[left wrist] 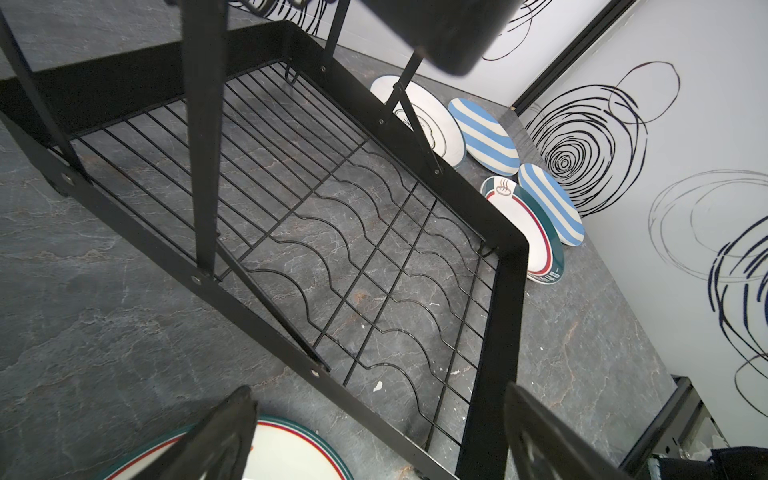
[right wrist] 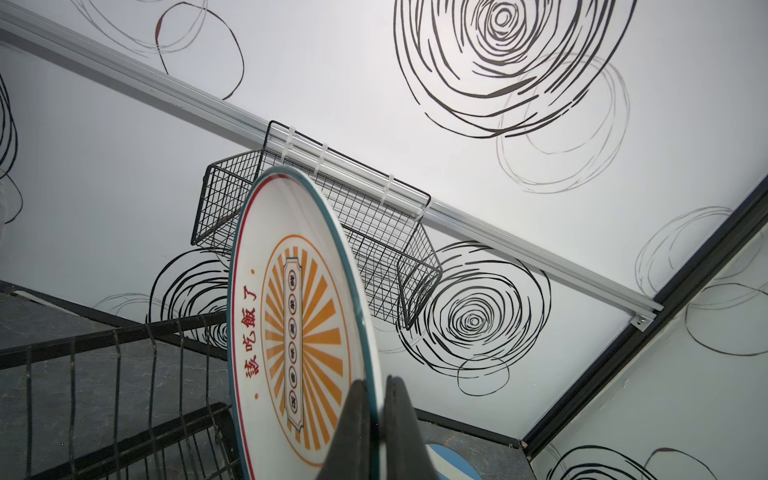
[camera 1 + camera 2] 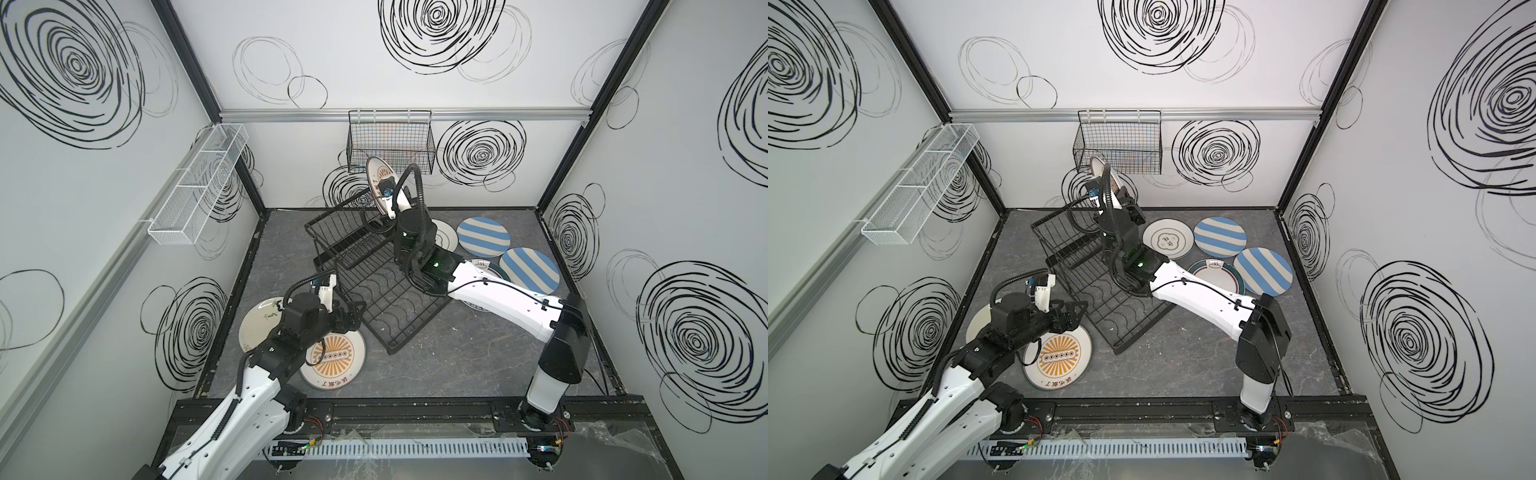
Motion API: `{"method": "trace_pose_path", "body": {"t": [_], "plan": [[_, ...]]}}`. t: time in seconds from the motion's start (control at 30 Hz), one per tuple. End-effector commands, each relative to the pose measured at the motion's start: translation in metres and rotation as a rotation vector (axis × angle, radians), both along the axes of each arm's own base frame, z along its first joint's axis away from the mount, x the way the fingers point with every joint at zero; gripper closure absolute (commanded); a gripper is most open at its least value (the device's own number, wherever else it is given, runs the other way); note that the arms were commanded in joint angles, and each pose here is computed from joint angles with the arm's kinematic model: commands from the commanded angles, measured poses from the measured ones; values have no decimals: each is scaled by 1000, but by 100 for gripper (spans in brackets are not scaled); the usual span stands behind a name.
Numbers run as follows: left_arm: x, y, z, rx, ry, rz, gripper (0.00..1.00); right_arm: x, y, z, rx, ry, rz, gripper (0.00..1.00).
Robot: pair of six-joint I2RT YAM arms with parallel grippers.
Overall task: Load plates into a dish rack
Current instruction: Place the plate on the dish rack.
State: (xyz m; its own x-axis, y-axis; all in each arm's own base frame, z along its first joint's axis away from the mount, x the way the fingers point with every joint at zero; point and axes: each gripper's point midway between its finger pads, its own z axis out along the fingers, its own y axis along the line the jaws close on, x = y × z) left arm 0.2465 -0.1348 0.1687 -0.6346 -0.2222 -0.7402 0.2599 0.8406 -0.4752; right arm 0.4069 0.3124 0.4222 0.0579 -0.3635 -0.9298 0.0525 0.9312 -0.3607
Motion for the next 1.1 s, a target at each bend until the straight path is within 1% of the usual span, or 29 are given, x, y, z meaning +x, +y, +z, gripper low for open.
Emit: {"method": "trace_pose_path", "body": {"t": [0.0, 0.3, 0.63, 1.07], "plan": [[3, 1, 5, -3, -33, 8, 4, -3, -13, 20, 59, -46, -20, 100], [3, 1, 5, -2, -33, 7, 4, -1, -7, 8, 16, -26, -11, 100], [3, 2, 5, -1, -34, 10, 4, 3, 2, -2, 3, -16, 4, 100], [1, 2, 7, -3, -40, 14, 4, 26, 11, -16, 4, 8, -15, 100]]}}
